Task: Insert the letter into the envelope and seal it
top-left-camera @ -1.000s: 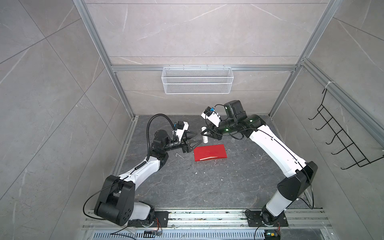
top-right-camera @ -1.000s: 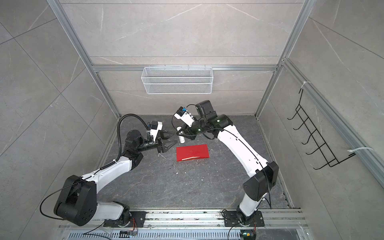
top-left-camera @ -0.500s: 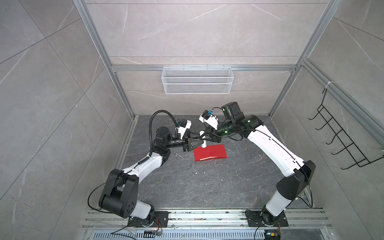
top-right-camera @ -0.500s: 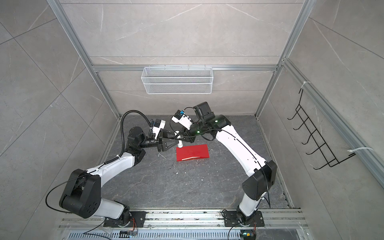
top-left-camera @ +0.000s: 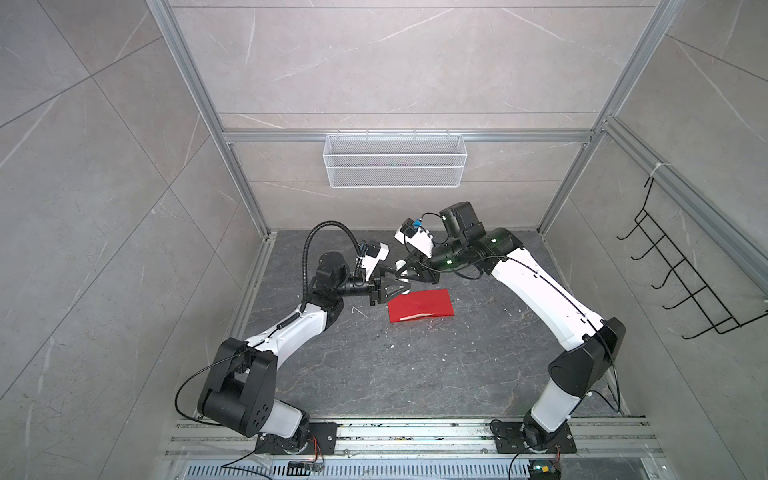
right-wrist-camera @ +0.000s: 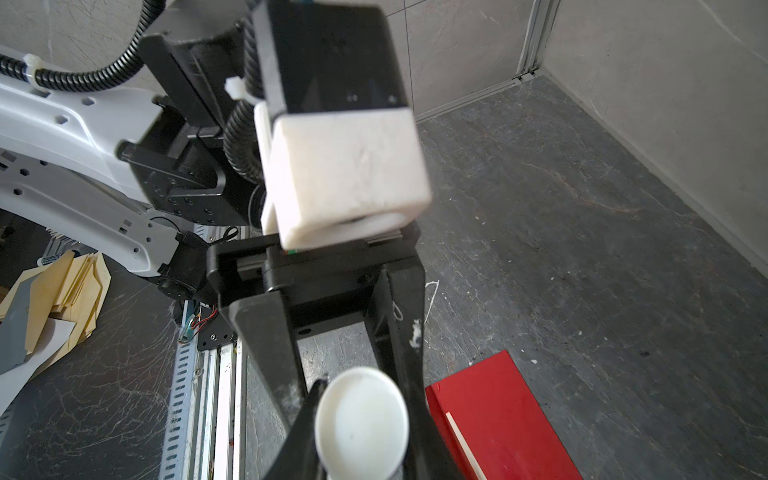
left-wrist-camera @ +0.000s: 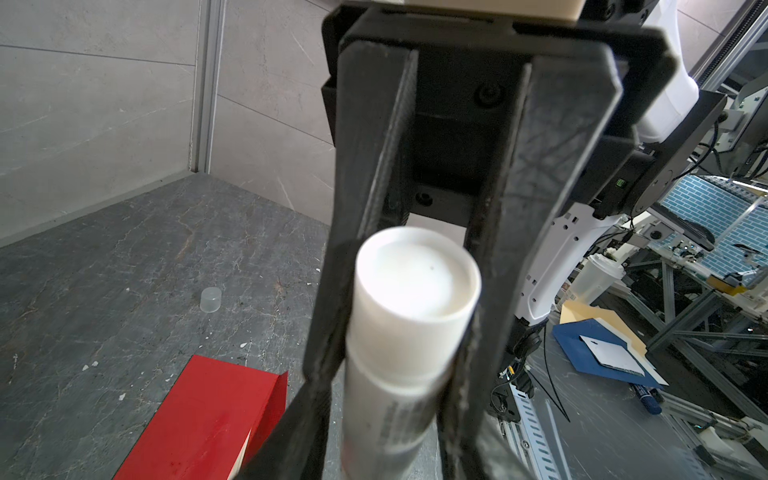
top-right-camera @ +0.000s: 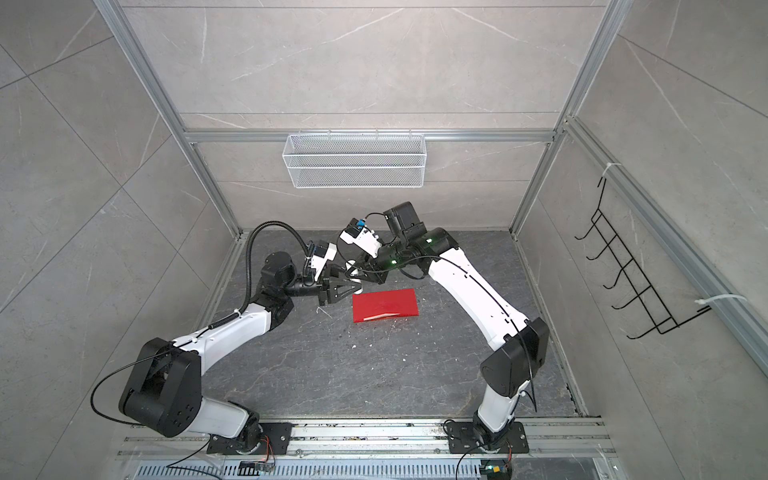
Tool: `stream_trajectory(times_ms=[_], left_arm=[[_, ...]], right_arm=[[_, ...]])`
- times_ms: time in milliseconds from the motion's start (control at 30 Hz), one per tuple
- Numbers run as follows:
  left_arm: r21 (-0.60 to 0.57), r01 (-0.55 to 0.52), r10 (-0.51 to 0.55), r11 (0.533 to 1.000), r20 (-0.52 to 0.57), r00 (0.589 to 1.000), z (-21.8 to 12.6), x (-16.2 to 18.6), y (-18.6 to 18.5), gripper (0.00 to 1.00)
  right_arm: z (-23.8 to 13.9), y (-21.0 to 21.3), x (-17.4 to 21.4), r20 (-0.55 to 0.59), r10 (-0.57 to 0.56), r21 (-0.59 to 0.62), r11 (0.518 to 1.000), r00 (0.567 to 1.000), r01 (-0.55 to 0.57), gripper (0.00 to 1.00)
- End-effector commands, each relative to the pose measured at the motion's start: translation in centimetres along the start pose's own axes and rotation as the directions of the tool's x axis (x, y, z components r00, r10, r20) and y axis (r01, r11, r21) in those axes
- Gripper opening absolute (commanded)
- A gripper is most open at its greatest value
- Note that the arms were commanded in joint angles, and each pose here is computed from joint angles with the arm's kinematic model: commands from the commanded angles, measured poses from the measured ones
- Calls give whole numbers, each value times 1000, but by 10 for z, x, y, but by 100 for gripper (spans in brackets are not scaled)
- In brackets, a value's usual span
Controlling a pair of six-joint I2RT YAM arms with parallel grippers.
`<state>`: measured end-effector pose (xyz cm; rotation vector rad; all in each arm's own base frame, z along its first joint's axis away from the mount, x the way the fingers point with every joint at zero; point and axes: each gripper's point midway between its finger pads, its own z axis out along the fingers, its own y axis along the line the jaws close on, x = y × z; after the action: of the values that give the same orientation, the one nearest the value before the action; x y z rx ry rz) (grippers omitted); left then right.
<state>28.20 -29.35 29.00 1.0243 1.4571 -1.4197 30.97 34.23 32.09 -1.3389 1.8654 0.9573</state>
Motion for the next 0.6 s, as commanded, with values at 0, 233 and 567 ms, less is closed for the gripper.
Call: stream_trajectory(times_ms=[0,233,567], left_arm=[[17,-81,80,997,33,996,1,-23,-8,43],[17,-71,70,997,34,997,2,-24,-7,29],[-33,-39,41,999,54,998,2,-28,2,0]], right_arm=[[4,2,-1,-12,-2,-13,1000,1000,2,0],[5,0,1,-24,-9,0,1000,1000,9,0],[5,-14,-5,5,-12,80,997,1000,12,21]])
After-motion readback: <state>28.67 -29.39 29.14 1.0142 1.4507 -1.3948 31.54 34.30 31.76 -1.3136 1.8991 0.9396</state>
